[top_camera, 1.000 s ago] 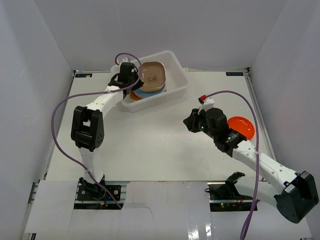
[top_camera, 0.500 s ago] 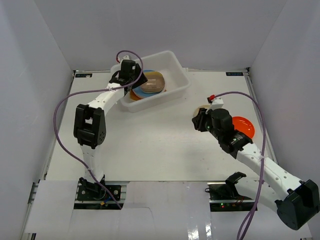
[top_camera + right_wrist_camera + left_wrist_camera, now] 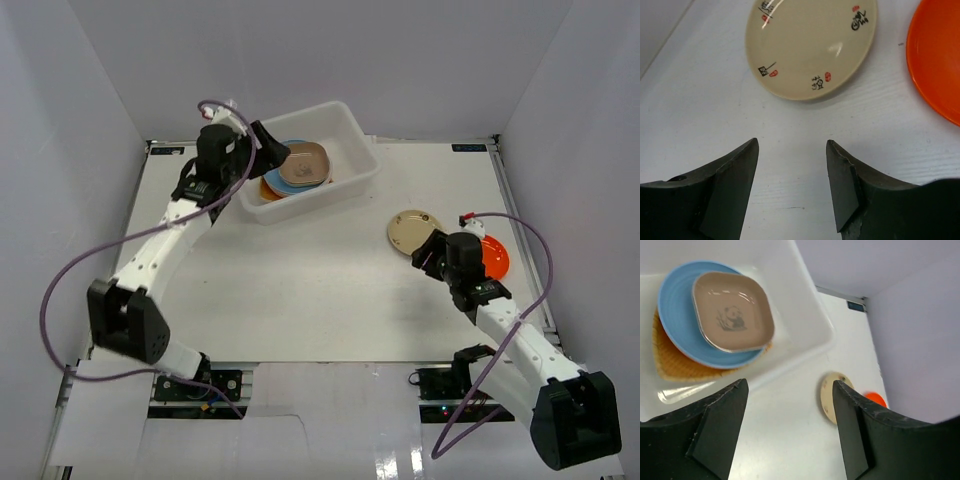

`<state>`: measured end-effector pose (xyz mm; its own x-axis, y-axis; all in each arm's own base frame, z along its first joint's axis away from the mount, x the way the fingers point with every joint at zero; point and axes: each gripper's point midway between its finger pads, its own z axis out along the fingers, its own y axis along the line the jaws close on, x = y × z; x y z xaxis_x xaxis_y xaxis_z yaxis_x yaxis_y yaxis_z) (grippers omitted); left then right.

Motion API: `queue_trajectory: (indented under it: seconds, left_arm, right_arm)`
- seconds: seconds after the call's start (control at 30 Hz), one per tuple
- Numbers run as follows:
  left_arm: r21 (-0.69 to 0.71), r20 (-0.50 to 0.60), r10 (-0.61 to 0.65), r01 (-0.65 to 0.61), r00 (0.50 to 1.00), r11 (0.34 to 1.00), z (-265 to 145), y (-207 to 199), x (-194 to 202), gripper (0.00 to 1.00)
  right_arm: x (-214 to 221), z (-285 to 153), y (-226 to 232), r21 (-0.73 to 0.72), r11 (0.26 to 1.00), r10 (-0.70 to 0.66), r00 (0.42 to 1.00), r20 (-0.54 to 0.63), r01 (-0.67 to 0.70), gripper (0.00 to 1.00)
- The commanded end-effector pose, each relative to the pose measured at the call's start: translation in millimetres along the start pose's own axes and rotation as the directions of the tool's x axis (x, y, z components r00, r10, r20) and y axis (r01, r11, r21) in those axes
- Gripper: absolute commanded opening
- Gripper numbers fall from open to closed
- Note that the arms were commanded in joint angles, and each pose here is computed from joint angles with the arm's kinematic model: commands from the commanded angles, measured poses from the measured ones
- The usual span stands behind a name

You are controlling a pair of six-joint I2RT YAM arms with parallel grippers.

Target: Place the plates into the plastic bin on the countertop

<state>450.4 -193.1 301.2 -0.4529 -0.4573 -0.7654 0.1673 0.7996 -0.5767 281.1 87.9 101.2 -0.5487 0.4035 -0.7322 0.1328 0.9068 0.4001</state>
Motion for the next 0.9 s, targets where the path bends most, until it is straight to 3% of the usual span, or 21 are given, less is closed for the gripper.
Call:
queue_trajectory:
  seconds: [0.0,0.17,0.4,0.6,0.77,0.87]
  left_arm:
    - [0.194,-0.027,0.036,-0.03,0.999,0.98,-63,-35,15,0.79]
    - [0.23,-0.163,0.168,-0.128,0.972,0.965,-107,-9,83,0.85]
    - [0.244,-0.191,0.234,-0.185,0.953,0.952,-145,18,130,0.86]
    - [0.284,-0.206,0.289,-0.225,0.935,0.932,-144,14,146,0.86]
    - [0.252,-0.185,0.31,-0.26,0.932,0.932,-144,15,141,0.86]
    - [0.226,-0.176,0.316,-0.274,0.932,0.935,-145,19,139,0.86]
  right_arm:
    - [1,7,-1,-0.039,0.98,0.194,0.981,0.025,-0.193,0.63]
    - [14,24,-13,-0.036,0.932,0.36,0.933,0.014,-0.359,0.6]
    - [16,44,-31,0.001,0.867,0.496,0.864,0.091,-0.498,0.57]
    - [15,63,-35,0.002,0.801,0.594,0.796,0.114,-0.598,0.55]
    - [16,78,-50,0.066,0.773,0.616,0.772,0.155,-0.631,0.5]
    - [13,87,-50,0.072,0.766,0.624,0.766,0.156,-0.639,0.38]
